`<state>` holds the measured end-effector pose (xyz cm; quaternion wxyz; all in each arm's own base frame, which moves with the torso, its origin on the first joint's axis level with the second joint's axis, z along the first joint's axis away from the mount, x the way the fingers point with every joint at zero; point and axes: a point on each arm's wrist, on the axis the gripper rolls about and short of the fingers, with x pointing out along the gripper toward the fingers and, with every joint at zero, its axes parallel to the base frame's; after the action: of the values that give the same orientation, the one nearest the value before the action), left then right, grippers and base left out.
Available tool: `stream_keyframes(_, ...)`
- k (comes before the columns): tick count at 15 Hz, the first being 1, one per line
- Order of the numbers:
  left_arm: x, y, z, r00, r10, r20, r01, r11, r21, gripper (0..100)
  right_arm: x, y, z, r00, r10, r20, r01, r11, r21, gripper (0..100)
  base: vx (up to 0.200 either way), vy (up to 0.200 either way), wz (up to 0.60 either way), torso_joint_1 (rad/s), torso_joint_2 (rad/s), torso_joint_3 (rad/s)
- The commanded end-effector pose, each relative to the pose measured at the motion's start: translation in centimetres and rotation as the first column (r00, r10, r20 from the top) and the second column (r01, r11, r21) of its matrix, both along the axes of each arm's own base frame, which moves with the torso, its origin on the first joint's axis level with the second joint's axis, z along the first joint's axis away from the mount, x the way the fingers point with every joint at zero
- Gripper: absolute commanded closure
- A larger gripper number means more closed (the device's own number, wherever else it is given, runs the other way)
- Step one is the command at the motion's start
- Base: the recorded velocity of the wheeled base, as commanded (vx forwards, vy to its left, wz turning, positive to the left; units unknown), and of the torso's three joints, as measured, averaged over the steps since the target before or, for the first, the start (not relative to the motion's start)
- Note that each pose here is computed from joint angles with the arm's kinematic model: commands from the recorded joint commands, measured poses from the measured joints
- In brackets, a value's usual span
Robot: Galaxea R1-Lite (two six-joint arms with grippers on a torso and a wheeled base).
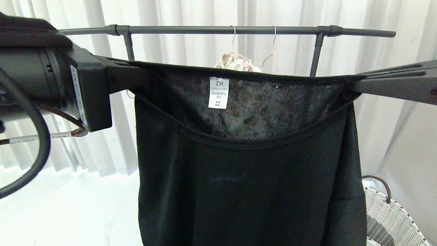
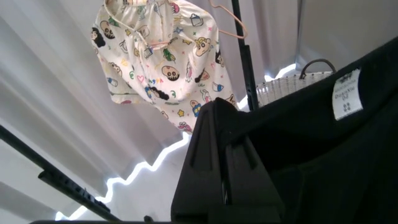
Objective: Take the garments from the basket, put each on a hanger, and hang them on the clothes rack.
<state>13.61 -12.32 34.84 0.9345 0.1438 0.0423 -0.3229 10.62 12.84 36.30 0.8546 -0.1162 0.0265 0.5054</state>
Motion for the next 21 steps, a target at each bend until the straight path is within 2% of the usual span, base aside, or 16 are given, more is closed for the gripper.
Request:
stream_keyframes(1, 0.0, 0.0, 0.0, 1.000, 0.002, -0.001, -0.002, 1.000, 0.001, 100, 0.0, -0.1, 0.1, 1.000, -0.008, 0.005, 0.008, 1.000, 0.004, 100, 0.000, 0.000, 0.00, 0.000, 0.00, 0.000)
stream_keyframes(5, 0.1, 0.0, -0.1, 1.000, 0.006, -0.005, -0.006, 1.000, 0.003, 100, 0.0, -0.2, 0.0, 0.999, -0.032, 0.004, 0.032, 0.999, -0.004, 100, 0.000, 0.000, 0.00, 0.000, 0.00, 0.000)
stream_keyframes(6, 0.1, 0.0, -0.1, 1.000, 0.006, -0.005, -0.006, 1.000, 0.003, 100, 0.0, -0.2, 0.0, 0.999, -0.043, 0.004, 0.043, 0.999, -0.006, 0, 0.000, 0.000, 0.00, 0.000, 0.00, 0.000)
stream_keyframes(8, 0.3, 0.1, -0.1, 1.000, 0.017, -0.005, -0.017, 1.000, 0.003, 100, 0.0, -0.3, 0.0, 0.999, -0.044, 0.007, 0.044, 0.999, -0.006, 0, 0.000, 0.000, 0.00, 0.000, 0.00, 0.000)
stream_keyframes(11, 1.3, 1.0, -0.3, 0.996, 0.085, -0.010, -0.085, 0.996, 0.012, 100, -0.4, -0.9, 0.0, 0.998, -0.047, 0.029, 0.047, 0.999, -0.004, 0, 0.000, 0.000, 0.00, 0.000, 0.00, 0.000)
stream_keyframes(15, 1.5, 1.9, -0.2, 0.991, 0.132, 0.002, -0.132, 0.991, 0.014, 100, 0.2, -2.4, -0.2, 0.989, -0.147, 0.027, 0.147, 0.989, -0.005, 0, 0.000, 0.000, 0.00, 0.000, 0.00, 0.000)
stream_keyframes(17, 1.8, 2.0, -0.8, 0.976, 0.216, -0.004, -0.216, 0.975, 0.044, 100, 1.6, -3.3, -1.1, 0.940, -0.342, 0.021, 0.342, 0.938, -0.058, 0, 0.000, 0.000, 0.00, 0.000, 0.00, 0.000)
stream_keyframes(18, 2.0, 2.4, -1.3, 0.963, 0.270, -0.005, -0.269, 0.961, 0.065, 100, 2.0, -3.6, -1.4, 0.905, -0.425, 0.019, 0.425, 0.900, -0.095, 0, 0.000, 0.000, 0.00, 0.000, 0.00, 0.000)
stream_keyframes(20, 1.7, 4.7, -3.2, 0.909, 0.417, 0.000, -0.413, 0.899, 0.146, 100, 2.6, -5.1, -2.8, 0.766, -0.642, 0.026, 0.632, 0.744, -0.217, 0, 0.000, 0.000, 0.00, 0.000, 0.00, 0.000)
stream_keyframes(21, 1.4, 6.0, -4.1, 0.885, 0.465, -0.004, -0.458, 0.873, 0.170, 100, 2.8, -5.8, -3.5, 0.724, -0.690, 0.027, 0.674, 0.698, -0.242, 0, 0.000, 0.000, 0.00, 0.000, 0.00, 0.000)
